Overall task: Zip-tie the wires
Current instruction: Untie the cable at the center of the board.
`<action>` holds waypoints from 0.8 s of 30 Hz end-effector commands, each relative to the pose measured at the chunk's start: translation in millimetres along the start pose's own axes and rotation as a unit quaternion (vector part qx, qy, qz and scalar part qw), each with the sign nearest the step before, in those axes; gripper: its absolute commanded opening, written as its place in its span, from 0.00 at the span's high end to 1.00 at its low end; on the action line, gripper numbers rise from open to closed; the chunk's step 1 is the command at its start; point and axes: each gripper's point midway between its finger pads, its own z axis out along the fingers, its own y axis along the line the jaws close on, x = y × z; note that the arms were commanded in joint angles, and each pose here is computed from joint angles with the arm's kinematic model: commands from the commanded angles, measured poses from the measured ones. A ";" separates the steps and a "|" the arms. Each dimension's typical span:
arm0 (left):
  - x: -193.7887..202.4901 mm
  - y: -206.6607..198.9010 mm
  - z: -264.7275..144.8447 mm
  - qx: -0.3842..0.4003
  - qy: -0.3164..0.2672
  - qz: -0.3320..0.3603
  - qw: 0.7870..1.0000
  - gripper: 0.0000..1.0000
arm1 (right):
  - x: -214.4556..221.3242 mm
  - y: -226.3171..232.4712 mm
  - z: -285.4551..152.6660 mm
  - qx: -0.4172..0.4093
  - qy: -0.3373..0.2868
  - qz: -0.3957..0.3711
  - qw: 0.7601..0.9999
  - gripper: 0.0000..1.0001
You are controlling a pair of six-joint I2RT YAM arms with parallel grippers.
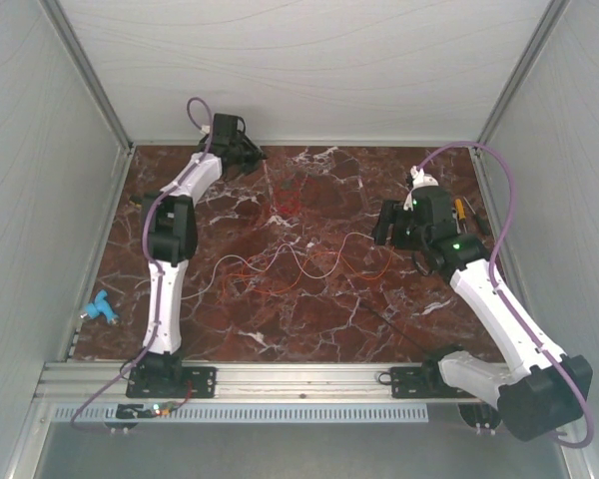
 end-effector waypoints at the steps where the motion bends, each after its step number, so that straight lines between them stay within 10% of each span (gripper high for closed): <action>1: 2.4 -1.0 12.8 0.017 0.015 0.002 1.000 0.61 | -1.0 -2.7 -6.0 0.003 -0.009 0.001 1.000 0.33; 13: 13.8 25.1 41.8 -0.015 0.031 -0.027 0.999 0.67 | 0.5 -5.8 -0.8 0.016 0.005 -0.002 1.000 0.33; 18: 13.0 22.1 47.2 -0.004 0.030 -0.034 0.999 1.00 | -2.4 -5.9 1.6 0.018 0.007 -0.006 1.000 0.33; 24: -13.7 -7.1 26.0 0.011 -0.014 -0.037 0.999 1.00 | -5.1 -5.1 2.8 0.018 0.010 -0.015 1.000 0.33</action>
